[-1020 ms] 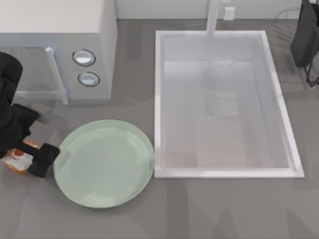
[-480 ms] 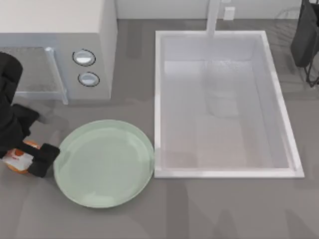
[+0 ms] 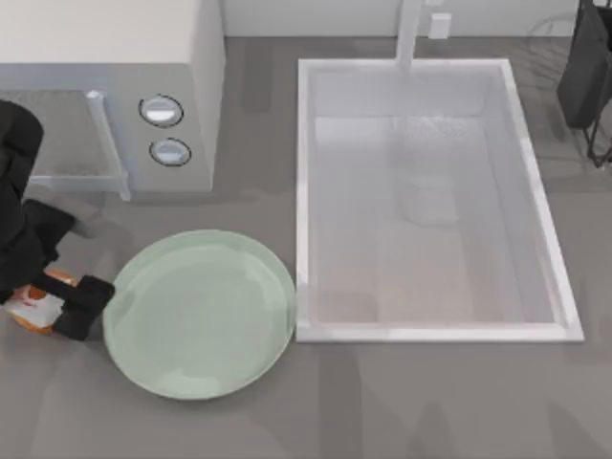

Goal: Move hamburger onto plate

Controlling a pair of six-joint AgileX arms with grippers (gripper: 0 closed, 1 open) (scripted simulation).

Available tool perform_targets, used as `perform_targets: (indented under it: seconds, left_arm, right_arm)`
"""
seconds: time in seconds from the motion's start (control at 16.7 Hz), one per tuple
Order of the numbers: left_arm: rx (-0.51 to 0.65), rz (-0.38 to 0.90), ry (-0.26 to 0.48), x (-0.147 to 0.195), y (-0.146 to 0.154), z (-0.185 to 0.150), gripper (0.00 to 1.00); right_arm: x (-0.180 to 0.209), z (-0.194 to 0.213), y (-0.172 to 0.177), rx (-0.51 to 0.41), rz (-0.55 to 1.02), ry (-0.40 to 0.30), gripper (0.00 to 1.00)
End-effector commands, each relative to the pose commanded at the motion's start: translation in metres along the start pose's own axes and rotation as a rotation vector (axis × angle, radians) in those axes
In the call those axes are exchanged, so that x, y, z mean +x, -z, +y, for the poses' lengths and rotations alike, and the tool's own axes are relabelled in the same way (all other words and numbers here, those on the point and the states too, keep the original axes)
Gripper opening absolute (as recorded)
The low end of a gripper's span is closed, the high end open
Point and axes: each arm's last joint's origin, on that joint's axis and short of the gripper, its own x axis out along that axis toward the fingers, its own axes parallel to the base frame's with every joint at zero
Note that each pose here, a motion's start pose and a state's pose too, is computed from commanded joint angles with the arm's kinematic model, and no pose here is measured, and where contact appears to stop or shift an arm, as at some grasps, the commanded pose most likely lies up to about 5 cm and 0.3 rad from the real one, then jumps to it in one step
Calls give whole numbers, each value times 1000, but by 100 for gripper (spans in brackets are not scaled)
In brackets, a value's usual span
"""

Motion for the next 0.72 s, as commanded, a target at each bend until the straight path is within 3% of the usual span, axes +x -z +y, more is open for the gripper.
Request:
perform_targets:
  seconds: [0.36, 0.42, 0.48, 0.72]
  left_arm:
    - [0, 0, 0, 0, 0, 0, 0]
    - [-5, 19, -8, -22, 11, -2, 0]
    - [-6, 23, -7, -22, 12, -2, 0]
    - [-19, 144, -5, -24, 26, 4, 0]
  right_arm:
    - [0, 0, 0, 0, 0, 0, 100]
    - [0, 0, 0, 0, 0, 0, 100]
    - [0, 0, 0, 0, 0, 0, 100]
    - [0, 0, 0, 0, 0, 0, 100]
